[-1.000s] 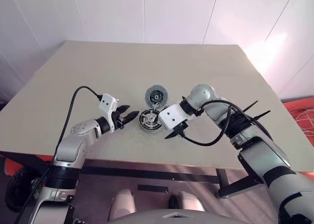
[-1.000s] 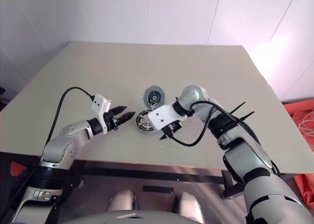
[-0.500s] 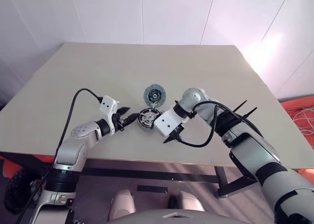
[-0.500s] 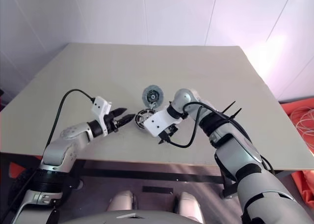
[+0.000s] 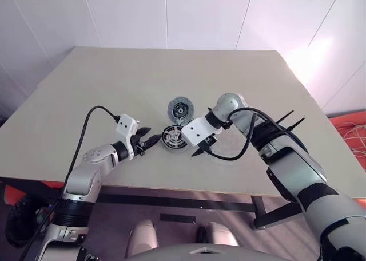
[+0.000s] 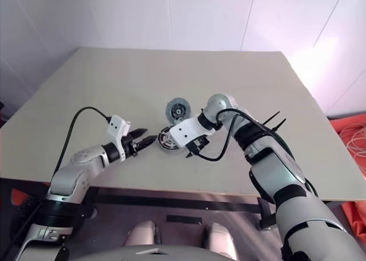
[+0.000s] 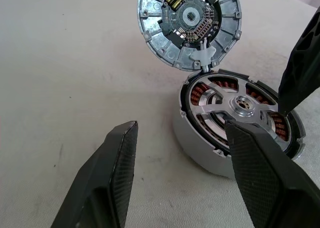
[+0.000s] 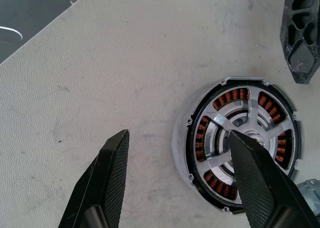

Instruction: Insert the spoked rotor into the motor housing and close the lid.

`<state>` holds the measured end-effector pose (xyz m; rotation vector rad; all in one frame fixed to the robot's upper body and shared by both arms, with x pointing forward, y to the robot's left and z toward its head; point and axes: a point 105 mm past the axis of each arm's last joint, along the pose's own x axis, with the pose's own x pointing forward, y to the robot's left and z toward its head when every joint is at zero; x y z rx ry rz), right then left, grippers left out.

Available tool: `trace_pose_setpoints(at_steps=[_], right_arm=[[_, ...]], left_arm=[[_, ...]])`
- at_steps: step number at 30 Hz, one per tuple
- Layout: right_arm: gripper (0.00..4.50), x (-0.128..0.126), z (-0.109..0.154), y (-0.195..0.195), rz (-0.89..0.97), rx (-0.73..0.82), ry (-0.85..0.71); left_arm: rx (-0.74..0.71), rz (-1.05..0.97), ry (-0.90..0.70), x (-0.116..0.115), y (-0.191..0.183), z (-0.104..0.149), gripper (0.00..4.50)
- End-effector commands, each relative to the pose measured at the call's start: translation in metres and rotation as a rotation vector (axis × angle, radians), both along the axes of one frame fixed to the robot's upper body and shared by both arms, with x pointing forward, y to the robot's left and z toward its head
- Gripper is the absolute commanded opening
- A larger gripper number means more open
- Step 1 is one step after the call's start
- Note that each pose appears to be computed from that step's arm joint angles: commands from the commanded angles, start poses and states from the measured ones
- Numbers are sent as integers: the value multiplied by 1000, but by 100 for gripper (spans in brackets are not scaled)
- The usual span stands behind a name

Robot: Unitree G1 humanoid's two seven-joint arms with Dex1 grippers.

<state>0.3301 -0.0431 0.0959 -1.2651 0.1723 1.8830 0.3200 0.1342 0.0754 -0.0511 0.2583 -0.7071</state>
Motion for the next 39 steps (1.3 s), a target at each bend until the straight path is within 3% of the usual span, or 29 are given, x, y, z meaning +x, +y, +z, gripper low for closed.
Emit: trace_pose_setpoints(at_steps=[1,16,32,35,39], right_arm=[[358,-2,-1,-2,29,-23,-14],[358,8,-15,-14,55,-210,-145],[358,22,-1,-3,101,-243,-294],[298,21,-2,-2,104,-242,-293],[159,19,-3,0,108,-235,-289]], left_arm=[[-5,-3,-73,4,-1,17,296],[-24,9,-74,5,-5,15,296],[-34,-6,-72,5,-14,12,296],[-34,-3,-73,6,-14,12,296],[-32,1,-74,6,-12,12,296]])
